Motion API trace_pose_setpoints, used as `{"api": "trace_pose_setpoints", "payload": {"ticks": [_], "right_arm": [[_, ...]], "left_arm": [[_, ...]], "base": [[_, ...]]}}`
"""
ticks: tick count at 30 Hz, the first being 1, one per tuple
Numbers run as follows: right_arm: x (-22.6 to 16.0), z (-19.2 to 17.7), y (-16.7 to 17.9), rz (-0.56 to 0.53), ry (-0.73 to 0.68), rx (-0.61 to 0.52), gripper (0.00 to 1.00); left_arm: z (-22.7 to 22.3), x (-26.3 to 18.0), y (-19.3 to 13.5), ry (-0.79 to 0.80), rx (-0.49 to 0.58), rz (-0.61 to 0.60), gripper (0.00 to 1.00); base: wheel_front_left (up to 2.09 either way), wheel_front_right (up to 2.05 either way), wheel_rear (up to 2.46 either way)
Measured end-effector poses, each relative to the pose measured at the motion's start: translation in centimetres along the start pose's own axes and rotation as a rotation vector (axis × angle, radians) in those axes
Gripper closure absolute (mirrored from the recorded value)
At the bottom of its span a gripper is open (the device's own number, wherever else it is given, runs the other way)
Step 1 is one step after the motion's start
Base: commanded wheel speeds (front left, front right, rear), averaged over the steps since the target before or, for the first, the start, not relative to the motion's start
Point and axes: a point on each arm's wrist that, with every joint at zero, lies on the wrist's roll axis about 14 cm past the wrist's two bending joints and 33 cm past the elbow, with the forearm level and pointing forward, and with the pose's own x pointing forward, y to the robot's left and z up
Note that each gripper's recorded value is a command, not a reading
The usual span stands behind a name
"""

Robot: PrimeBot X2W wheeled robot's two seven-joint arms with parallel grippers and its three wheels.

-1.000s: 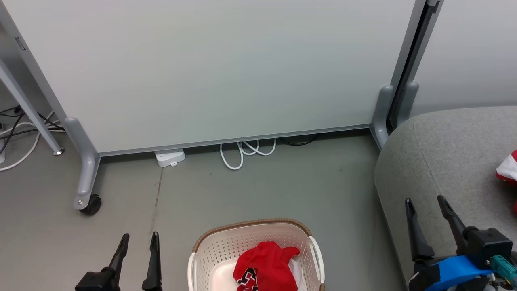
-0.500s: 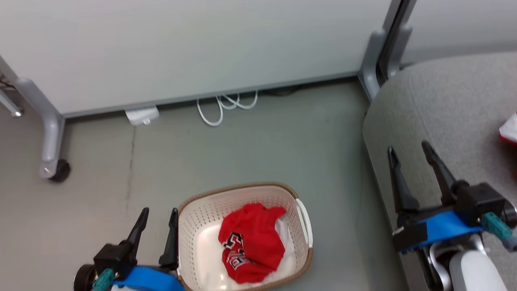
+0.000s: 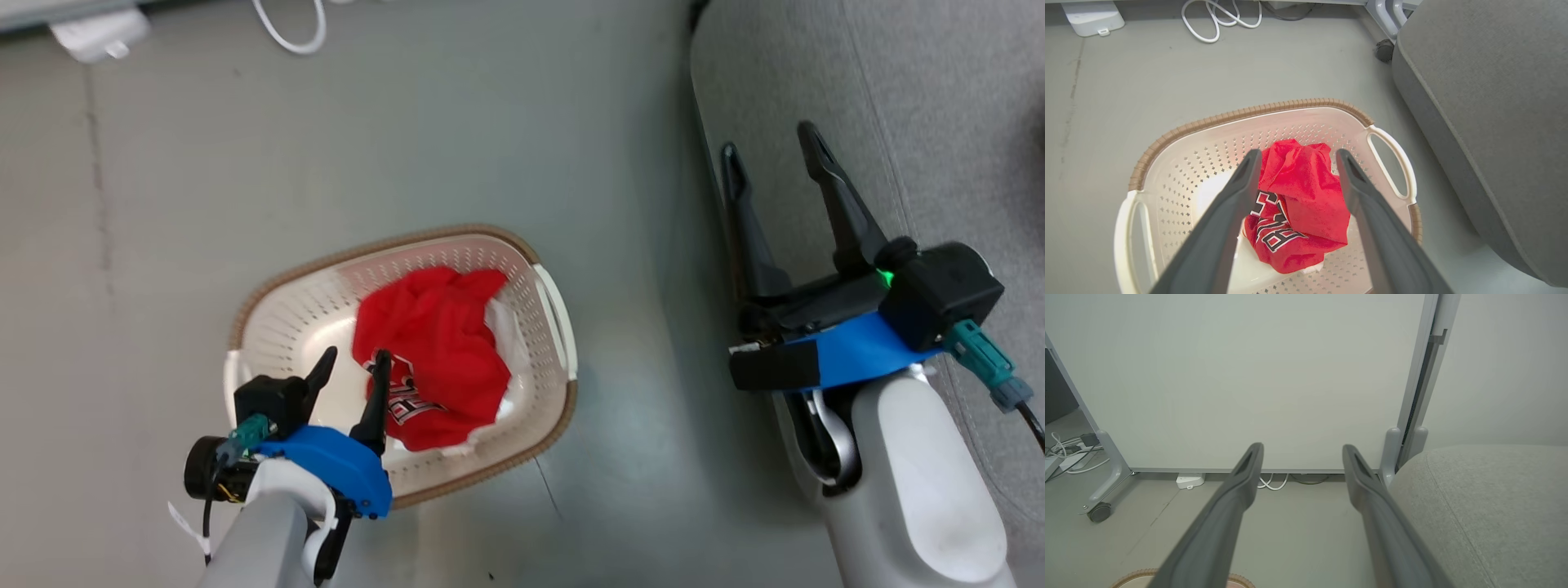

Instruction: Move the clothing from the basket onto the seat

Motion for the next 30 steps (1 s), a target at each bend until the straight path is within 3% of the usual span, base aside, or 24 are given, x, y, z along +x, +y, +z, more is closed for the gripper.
{"api": "trace_pose_setpoints", "payload": {"ticks": [13, 30], "right_arm": [[0.3, -7.0, -2.3, -0.041, 0.121, 0.031, 0.00], [0.0, -10.4, -3.8, -0.069, 0.192, 0.035, 0.00]], "left_arm": [[-11.2, 6.2, -1.1, 0.417, -0.156, -0.019, 0.00], [-14.1, 10.2, -1.3, 0.476, -0.293, 0.006, 0.00]], "base": [[0.00, 0.00, 0.00], [0.00, 0.00, 0.00]]}}
